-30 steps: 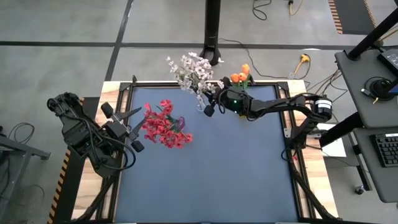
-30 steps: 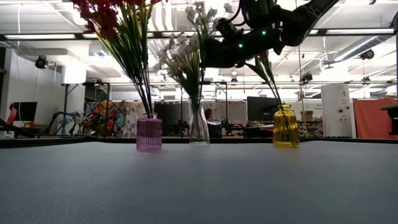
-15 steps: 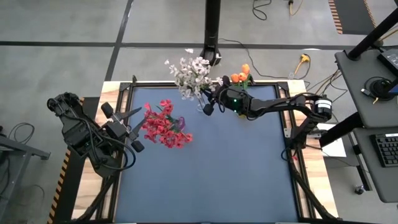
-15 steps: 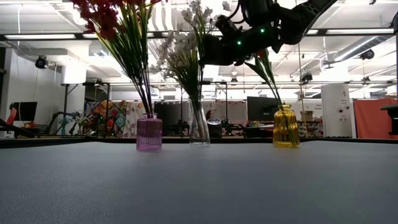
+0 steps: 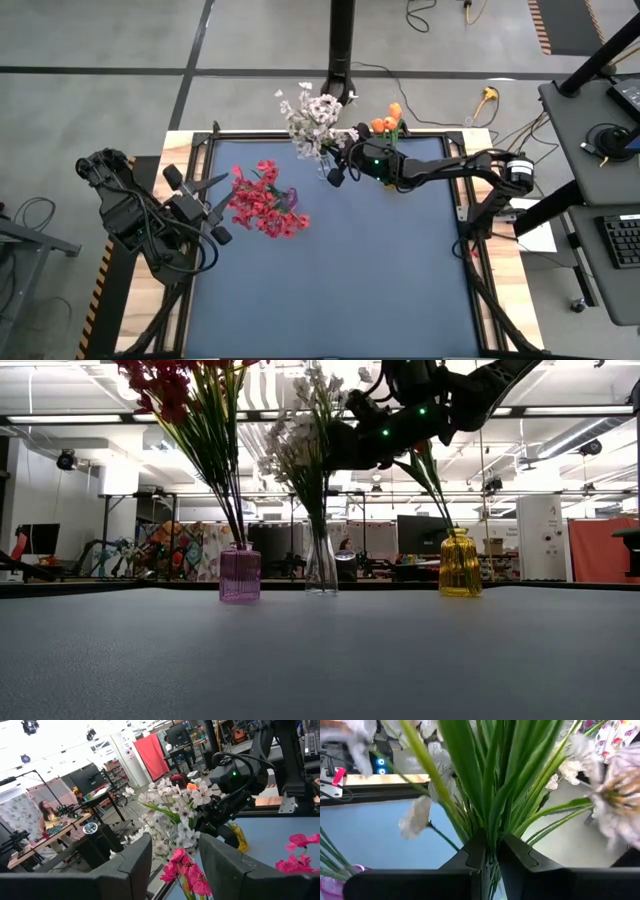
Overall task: Sort flowers into vase by color
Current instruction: Put the white flower into the transparent vase
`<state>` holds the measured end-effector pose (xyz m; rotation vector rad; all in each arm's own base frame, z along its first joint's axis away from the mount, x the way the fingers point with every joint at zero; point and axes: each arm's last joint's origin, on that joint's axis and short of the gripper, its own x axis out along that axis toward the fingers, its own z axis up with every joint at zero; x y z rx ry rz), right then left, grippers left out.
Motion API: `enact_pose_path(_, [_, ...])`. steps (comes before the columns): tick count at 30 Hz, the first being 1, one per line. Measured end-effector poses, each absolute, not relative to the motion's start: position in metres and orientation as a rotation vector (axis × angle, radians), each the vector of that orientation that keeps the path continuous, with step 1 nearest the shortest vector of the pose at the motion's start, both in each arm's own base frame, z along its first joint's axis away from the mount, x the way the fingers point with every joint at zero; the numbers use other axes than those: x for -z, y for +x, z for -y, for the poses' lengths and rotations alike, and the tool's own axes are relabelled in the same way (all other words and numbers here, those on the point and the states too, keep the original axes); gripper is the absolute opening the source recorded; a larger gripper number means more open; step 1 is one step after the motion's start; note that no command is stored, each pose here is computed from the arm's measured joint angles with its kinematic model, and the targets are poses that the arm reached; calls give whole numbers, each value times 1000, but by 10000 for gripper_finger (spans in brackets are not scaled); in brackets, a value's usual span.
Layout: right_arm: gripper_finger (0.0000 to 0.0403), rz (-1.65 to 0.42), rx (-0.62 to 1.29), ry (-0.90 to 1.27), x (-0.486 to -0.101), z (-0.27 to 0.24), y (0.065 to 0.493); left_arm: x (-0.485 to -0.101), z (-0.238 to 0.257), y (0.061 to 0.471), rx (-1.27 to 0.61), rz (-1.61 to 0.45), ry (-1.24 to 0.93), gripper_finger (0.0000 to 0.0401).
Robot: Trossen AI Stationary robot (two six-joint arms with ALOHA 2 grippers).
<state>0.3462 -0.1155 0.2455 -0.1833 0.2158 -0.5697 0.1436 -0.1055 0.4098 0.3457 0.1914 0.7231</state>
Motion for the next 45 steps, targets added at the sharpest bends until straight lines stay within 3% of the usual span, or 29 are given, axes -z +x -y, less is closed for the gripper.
enact_pose_path(45, [33, -338, 571, -188, -233, 121, 341, -410, 106, 144, -722, -192, 345, 148])
